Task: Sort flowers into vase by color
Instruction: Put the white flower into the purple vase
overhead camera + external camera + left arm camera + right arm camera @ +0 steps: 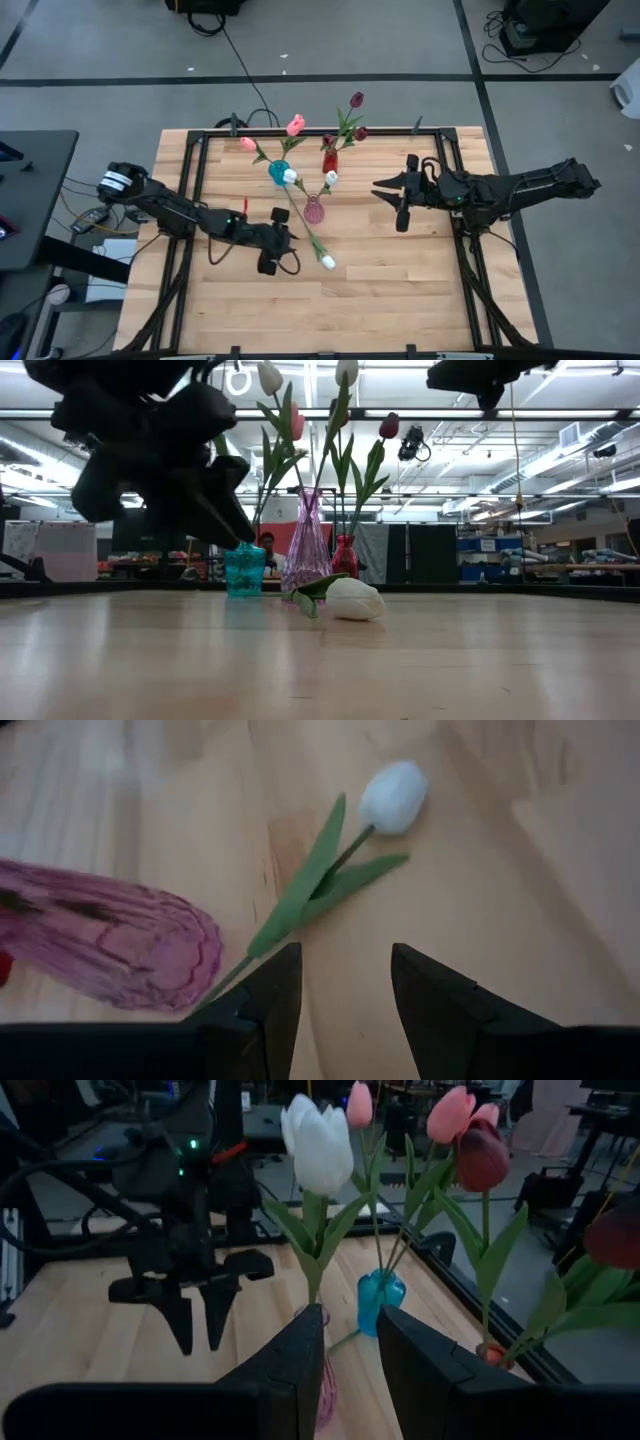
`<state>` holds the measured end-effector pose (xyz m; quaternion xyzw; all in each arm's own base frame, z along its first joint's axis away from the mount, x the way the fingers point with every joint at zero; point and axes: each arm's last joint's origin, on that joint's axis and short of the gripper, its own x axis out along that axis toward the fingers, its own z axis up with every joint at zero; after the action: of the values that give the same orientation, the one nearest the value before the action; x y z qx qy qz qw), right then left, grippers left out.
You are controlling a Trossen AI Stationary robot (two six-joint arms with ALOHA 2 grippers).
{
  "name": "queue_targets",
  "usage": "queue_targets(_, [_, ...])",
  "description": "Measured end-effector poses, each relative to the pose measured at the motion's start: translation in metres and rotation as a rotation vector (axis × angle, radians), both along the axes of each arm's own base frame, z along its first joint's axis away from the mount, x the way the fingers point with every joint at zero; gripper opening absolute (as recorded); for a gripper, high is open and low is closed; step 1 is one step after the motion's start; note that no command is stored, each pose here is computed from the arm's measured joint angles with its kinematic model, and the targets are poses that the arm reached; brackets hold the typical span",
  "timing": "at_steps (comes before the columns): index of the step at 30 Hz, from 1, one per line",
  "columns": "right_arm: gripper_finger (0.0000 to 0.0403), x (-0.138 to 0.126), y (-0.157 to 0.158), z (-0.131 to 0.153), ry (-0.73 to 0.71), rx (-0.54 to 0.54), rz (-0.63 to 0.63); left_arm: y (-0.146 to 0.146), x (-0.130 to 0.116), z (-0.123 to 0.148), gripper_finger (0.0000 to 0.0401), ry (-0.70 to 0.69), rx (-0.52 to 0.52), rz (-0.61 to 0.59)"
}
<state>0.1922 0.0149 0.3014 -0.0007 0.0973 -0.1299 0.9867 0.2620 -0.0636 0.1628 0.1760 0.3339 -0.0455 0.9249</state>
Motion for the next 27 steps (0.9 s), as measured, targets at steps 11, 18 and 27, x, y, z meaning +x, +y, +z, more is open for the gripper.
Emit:
queue_targets(11, [0.0110,0.002,0.001,-0.012,0.060,-0.007,0.001,0.002,0.017,0.002,0.0161,0.146,0.234,-0.026])
queue_targets(18, [0.0110,0.007,0.001,-0.016,0.080,-0.024,0.005,0.023,0.022,0.002,0.0160,0.155,0.220,-0.030])
queue_targets(27, [0.0110,0.008,0.002,-0.018,0.098,-0.020,0.022,0.018,0.055,0.004,0.0135,0.324,0.295,-0.124])
